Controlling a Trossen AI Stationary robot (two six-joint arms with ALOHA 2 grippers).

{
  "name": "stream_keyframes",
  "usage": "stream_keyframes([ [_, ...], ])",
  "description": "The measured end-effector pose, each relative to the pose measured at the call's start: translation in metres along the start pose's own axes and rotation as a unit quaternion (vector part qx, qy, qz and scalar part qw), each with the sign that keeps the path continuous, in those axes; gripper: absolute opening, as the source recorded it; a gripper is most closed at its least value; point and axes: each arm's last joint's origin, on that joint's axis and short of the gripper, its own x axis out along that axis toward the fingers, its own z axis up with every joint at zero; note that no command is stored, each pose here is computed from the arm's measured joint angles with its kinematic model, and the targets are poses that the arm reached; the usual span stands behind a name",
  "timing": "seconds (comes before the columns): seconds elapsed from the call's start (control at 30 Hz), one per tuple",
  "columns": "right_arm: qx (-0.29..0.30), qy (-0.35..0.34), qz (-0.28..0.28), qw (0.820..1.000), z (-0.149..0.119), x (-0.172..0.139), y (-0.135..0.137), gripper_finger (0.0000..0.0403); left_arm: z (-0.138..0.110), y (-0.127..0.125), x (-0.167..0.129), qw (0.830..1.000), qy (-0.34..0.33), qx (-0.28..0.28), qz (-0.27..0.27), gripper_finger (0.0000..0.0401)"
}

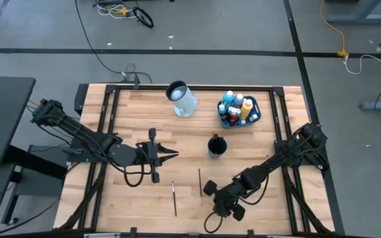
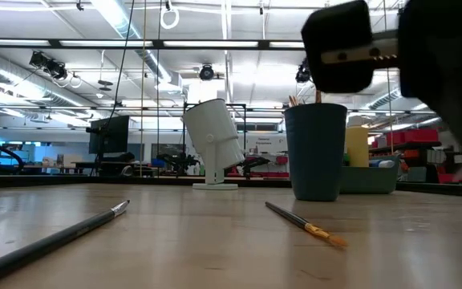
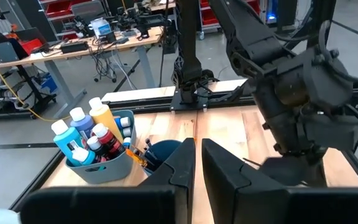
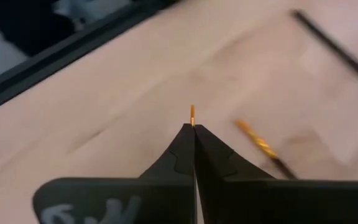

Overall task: Pick & Place Paint Supplies
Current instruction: Put the gold paintbrush into the blue cup

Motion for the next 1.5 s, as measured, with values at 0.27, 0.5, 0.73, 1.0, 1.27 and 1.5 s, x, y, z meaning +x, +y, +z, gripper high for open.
stream_keyframes([
  [0.27, 0.094, -0.021, -0.107, 0.99, 0.012, -0.031, -0.014, 0.0, 0.0, 0.0, 0.0, 1.0, 0.0, 0.0, 0.0, 0.0038],
  [0.5, 0.099, -0.066, -0.233, 0.965, 0.03, -0.09, -0.022, 0.0, 0.0, 0.0, 0.0, 1.0, 0.0, 0.0, 0.0, 0.0038],
  [0.73, 0.105, -0.121, -0.382, 0.91, 0.04, -0.161, -0.025, 0.0, 0.0, 0.0, 0.0, 1.0, -0.001, -0.001, 0.0, 0.0038],
  [1.0, 0.126, -0.268, -0.477, 0.827, -0.004, -0.161, -0.035, 0.0, 0.0, 0.0, 0.0, 1.0, -0.001, -0.001, 0.001, 0.0039],
  [1.27, 0.168, -0.347, -0.533, 0.753, -0.074, -0.144, -0.037, 0.0, 0.0, 0.0, 0.0, 1.0, -0.001, 0.013, 0.002, 0.0039],
  [1.5, 0.173, -0.342, -0.51, 0.77, -0.098, -0.124, -0.047, 0.0, 0.0, 0.0, 0.0, 1.0, 0.0, 0.012, 0.001, 0.0039],
])
